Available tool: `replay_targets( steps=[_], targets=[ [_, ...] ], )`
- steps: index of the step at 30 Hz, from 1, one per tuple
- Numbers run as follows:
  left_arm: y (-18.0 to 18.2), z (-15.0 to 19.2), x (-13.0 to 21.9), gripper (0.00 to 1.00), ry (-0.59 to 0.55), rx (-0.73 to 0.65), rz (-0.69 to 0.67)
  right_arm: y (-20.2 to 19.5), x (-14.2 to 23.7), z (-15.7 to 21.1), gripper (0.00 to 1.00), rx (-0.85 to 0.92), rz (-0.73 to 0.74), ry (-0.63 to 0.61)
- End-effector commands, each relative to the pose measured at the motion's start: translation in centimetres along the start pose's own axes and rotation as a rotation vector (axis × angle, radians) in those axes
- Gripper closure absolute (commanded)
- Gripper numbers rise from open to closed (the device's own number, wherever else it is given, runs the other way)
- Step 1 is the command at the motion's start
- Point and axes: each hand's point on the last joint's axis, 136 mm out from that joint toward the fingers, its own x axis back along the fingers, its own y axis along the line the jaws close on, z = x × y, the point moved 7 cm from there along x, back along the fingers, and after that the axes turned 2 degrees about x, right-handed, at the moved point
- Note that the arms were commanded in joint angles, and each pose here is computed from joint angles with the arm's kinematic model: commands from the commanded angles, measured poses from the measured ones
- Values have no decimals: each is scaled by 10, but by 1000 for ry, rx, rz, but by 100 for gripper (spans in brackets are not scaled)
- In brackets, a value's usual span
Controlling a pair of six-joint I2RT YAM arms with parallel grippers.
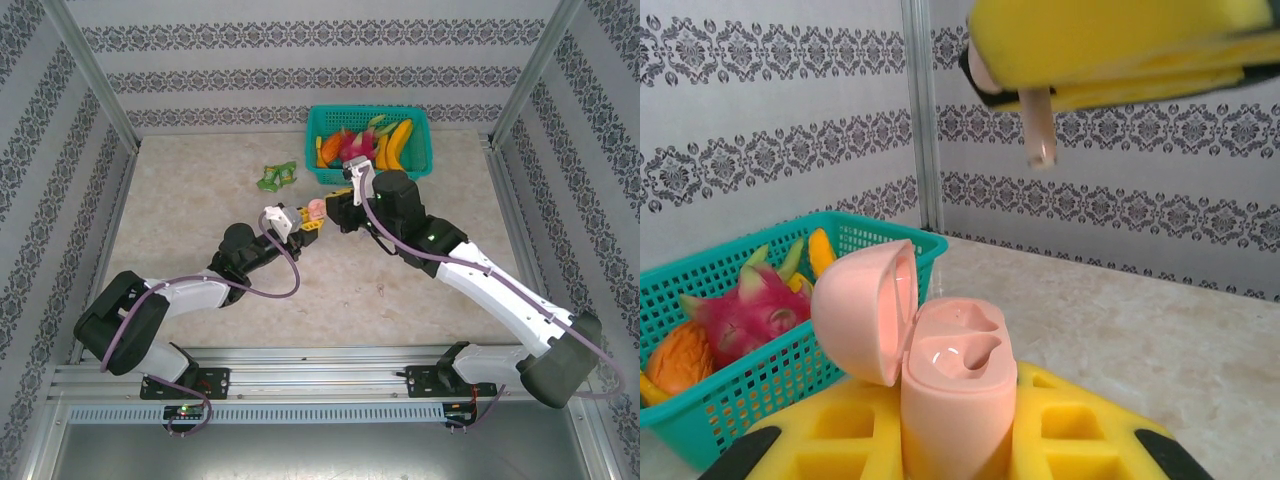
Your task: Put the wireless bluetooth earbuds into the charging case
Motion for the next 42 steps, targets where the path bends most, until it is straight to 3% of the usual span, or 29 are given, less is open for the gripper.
replay_targets(
  steps=[1, 42],
  targets=[
    [-5, -25, -6, 100, -101, 0, 34, 10, 5, -7, 81, 26, -53, -80],
    [-9, -33, -13, 100, -107, -6, 52, 7, -13, 25, 83, 13, -67, 0]
  ],
)
